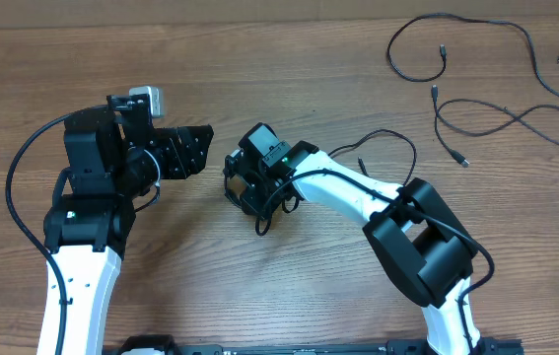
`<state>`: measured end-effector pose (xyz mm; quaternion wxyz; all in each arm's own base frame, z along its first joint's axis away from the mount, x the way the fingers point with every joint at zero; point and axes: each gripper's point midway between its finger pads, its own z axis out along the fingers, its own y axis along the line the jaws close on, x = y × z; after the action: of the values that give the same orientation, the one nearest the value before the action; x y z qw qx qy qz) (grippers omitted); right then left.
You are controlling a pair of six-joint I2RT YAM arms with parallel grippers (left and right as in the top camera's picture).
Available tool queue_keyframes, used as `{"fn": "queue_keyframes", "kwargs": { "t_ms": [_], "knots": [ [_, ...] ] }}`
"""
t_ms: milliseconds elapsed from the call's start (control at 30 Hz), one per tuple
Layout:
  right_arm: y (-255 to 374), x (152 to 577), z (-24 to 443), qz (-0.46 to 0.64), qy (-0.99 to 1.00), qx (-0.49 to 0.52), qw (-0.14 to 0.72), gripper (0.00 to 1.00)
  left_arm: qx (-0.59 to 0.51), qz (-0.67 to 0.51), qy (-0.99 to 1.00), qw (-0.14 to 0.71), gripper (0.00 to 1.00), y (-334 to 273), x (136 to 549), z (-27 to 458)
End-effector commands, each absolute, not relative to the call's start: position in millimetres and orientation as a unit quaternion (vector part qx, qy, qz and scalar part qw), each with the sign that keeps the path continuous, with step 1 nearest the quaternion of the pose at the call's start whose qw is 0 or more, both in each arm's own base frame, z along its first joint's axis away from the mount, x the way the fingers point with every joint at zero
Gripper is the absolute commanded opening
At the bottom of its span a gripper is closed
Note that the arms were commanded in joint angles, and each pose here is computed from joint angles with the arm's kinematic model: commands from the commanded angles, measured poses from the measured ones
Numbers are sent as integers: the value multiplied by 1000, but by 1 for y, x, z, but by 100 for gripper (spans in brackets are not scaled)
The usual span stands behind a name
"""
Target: Untangle cables
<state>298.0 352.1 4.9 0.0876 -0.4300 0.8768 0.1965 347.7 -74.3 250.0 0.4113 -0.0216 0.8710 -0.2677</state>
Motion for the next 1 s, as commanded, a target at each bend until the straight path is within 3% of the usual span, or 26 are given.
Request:
{"fn": "queue_keyframes", "kwargs": {
  "t_ms": [0, 300, 567, 967],
  "knots": [
    [359, 294, -8, 194, 873, -440, 77, 25, -4, -271, 866, 420, 72, -79, 349, 258],
    [367, 290, -7, 198, 870, -444, 82, 4, -5, -270, 866, 421, 73, -78, 350, 258],
    [372, 295, 5, 205, 877, -425, 86, 4, -5, -270, 866, 421, 73, -78, 350, 258],
    [375, 297, 83, 220, 868, -426, 130, 4, -4, -270, 866, 421, 75, -78, 350, 258]
  ]
}}
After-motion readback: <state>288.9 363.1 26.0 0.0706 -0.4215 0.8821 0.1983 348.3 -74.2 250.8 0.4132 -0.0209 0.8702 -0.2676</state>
